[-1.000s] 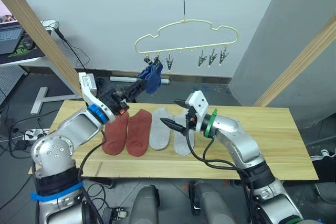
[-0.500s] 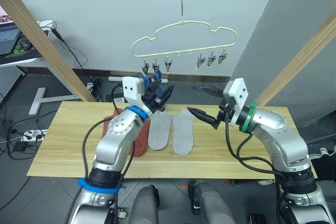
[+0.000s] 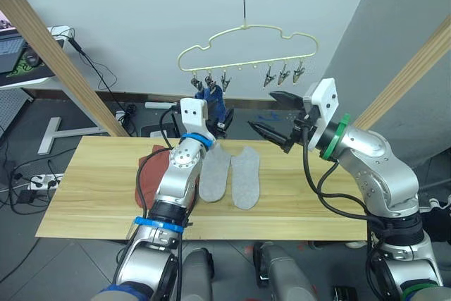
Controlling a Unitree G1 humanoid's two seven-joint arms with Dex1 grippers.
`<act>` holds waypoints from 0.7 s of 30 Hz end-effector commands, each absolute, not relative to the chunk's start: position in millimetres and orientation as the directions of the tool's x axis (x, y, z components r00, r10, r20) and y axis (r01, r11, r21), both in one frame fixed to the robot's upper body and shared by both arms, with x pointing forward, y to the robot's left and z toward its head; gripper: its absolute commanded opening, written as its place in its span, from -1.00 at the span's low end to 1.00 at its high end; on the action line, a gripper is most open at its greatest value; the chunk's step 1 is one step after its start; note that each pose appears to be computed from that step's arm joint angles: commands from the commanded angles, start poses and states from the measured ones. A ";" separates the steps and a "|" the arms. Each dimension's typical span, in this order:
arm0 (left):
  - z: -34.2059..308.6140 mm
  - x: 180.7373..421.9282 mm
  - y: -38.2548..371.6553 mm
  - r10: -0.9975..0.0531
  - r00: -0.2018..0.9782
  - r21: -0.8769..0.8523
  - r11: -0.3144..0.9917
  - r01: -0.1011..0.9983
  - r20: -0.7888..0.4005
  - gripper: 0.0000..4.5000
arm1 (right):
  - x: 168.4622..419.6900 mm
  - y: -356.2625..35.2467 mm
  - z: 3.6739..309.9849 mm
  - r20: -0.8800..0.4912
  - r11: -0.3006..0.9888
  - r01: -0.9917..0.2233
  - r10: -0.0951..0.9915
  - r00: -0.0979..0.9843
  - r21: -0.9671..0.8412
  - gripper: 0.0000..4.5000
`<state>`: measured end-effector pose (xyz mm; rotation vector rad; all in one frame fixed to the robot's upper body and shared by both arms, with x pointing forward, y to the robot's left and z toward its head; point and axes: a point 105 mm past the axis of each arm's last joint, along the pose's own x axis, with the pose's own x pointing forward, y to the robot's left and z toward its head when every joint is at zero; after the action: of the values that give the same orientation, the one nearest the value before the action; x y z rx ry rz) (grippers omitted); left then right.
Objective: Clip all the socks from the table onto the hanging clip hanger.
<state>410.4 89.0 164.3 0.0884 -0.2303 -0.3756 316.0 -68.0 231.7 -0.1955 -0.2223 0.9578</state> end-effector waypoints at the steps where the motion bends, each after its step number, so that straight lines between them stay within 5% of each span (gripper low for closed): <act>1: 184.4 415.7 84.1 -0.379 0.883 0.148 0.925 0.350 0.277 0.15 | 312.4 -69.5 249.2 0.142 0.562 -0.768 0.825 0.547 -0.306 1.00; 21: 215.7 426.8 70.5 -0.393 0.845 0.214 0.918 0.335 0.362 0.15 | 317.2 -80.3 246.9 0.140 0.580 -0.758 0.812 0.567 -0.298 1.00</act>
<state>429.1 77.1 199.8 0.1338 -0.3504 -0.3754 320.9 -77.2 236.7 -0.2153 -0.2250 0.9349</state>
